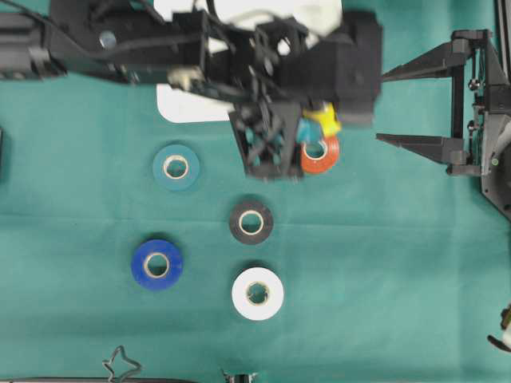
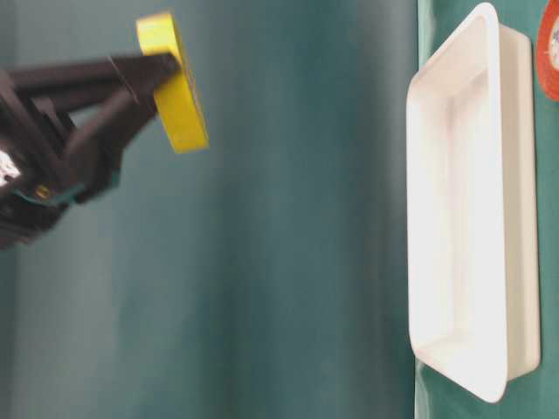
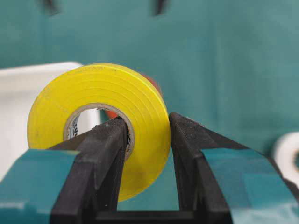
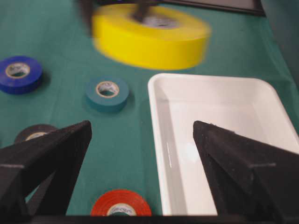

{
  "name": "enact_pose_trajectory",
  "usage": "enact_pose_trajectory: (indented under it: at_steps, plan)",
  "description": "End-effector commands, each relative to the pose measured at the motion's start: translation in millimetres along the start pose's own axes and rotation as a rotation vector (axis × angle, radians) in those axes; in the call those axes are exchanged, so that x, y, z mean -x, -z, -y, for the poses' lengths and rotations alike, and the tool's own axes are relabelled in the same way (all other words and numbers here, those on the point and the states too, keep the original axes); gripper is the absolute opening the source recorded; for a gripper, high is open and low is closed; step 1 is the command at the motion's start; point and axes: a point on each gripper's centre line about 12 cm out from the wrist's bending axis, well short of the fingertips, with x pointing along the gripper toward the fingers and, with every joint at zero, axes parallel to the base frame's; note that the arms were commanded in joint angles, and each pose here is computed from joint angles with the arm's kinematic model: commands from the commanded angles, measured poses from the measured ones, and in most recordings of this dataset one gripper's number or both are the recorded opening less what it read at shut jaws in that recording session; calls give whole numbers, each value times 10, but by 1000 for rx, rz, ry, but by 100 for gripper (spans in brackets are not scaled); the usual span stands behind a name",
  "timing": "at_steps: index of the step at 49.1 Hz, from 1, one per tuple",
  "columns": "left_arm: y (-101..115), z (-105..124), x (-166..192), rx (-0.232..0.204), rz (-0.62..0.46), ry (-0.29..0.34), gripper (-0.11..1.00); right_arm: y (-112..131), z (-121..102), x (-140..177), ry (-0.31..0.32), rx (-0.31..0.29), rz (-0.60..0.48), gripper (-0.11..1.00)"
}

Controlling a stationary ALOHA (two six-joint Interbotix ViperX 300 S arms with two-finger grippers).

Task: Pick up the tape from a random location and place it into the white case.
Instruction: 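Lift the yellow roll and carry it toward the white tray, then lower the yellow roll into the tray and open the left gripper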

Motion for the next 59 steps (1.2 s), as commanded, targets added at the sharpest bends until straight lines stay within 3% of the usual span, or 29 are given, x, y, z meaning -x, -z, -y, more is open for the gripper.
enact_pose_trajectory:
  at_steps: [1, 17, 25, 41, 59]
  plan:
    - [-48, -229, 281, 32, 64, -38, 24, -114, -1, -1, 0, 3, 28, 91]
    - [148, -856, 321, 135, 37, -129, 24, -104, -1, -2, 0, 3, 18, 91]
    - [213, -1028, 344, 165, 29, -155, 24, -89, -1, -2, 0, 3, 6, 91]
    - [245, -1076, 360, 174, 26, -163, 24, -89, -1, -2, 0, 3, 6, 91]
    - [489, -1047, 345, 183, 21, -165, 24, -78, 0, -2, 0, 8, -3, 91]
